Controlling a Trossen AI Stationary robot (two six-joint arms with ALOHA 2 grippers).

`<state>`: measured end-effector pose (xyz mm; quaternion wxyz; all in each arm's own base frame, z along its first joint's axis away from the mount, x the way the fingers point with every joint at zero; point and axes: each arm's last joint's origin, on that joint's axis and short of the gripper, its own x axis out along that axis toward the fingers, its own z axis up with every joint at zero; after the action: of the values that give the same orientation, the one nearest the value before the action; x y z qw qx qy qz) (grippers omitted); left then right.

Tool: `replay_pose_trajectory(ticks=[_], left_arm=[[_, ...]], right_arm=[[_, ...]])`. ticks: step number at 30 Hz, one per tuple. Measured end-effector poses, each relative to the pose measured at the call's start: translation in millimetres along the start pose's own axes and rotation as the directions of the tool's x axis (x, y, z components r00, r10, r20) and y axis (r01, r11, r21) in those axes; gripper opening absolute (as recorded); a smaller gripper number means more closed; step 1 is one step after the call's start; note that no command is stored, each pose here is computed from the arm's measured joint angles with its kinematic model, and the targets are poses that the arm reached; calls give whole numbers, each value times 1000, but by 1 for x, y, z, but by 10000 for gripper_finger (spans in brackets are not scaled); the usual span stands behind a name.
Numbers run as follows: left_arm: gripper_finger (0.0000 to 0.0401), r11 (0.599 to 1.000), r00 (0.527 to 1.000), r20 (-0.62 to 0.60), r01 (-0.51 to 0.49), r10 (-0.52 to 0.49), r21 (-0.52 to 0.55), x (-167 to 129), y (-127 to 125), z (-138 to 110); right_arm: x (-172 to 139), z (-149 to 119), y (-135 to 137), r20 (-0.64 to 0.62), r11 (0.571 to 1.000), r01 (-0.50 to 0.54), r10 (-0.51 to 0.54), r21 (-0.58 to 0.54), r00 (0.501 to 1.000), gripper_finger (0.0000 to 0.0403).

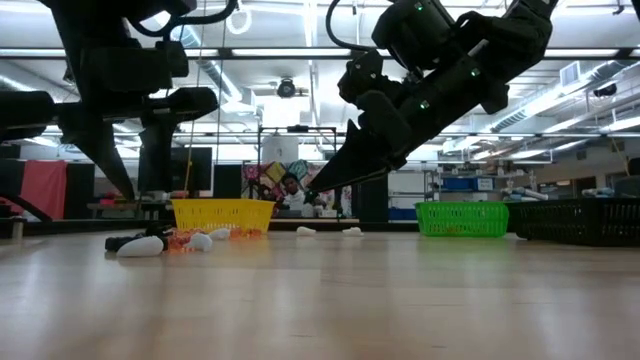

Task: Sort Halloween decoration
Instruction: Put the black skeleton toy into the black bin

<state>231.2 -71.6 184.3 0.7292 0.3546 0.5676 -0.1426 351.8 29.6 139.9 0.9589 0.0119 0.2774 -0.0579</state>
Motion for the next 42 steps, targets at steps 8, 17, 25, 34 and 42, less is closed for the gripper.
replay_pose_trajectory(ticks=[8,17,25,34,42], left_arm=[[142,997,999,-47,-7,11,79,18,0,4],[142,997,996,-90,-6,12,73,32,2,5],[142,996,993,-114,11,-1,83,40,0,6],[141,997,994,-108,2,5,73,40,0,6],[141,999,993,-117,-1,6,48,42,6,3]], right_arm=[[0,0,2,1,1000,-4,4,-3,1000,117],[-1,0,5,2,1000,-11,11,-4,1000,117],[-1,0,5,5,1000,-11,11,-3,1000,117],[-1,1,5,11,1000,-12,12,-2,1000,117],[-1,1,5,11,1000,-14,14,-3,1000,117]])
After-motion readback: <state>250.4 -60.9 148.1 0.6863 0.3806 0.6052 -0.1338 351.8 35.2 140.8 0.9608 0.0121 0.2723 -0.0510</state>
